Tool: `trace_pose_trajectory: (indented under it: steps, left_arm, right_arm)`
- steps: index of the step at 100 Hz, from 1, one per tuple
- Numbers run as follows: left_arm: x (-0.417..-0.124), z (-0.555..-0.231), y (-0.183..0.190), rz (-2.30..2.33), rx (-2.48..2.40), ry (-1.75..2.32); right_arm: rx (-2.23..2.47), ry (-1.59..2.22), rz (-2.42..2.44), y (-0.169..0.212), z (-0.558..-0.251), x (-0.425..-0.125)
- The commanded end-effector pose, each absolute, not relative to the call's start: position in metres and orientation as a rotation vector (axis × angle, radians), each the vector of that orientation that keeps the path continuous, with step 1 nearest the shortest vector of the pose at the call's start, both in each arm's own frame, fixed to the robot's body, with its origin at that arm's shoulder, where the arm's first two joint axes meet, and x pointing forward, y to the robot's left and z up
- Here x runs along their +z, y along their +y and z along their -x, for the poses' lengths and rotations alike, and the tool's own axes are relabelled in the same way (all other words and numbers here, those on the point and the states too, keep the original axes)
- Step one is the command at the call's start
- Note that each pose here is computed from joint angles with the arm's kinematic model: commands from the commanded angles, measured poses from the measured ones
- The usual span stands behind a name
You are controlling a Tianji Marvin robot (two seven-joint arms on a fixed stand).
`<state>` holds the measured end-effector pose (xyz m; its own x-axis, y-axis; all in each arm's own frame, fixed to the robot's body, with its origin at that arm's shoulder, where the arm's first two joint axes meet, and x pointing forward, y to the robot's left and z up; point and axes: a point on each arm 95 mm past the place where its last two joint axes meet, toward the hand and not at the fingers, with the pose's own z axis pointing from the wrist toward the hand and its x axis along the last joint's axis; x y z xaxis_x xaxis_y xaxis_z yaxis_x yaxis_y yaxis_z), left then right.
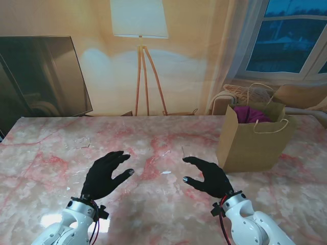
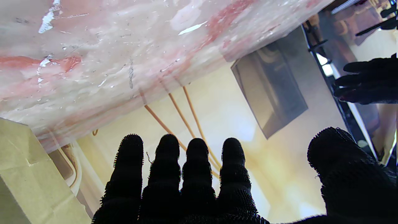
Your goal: Fold the socks and the shorts into the kraft paper bag
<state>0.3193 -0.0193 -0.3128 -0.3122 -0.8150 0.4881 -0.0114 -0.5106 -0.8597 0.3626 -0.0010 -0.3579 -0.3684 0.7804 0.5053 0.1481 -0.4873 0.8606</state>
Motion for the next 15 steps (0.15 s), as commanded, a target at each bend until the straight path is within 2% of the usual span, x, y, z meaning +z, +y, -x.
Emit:
trace_pose_trajectory:
  steps: [1, 15]
  left_arm:
    - [-0.3141, -0.3177, -0.0197, 1.377, -1.877, 1.074]
    - [-0.314, -0.3172, -0.0182, 1.378, -1.874, 1.069]
  right_arm:
    - [1.908, 1.251, -1.421, 0.0019, -0.3592, -0.3614]
    - [1.911, 1.252, -1.418, 0.0029, -0.3595, -0.3618]
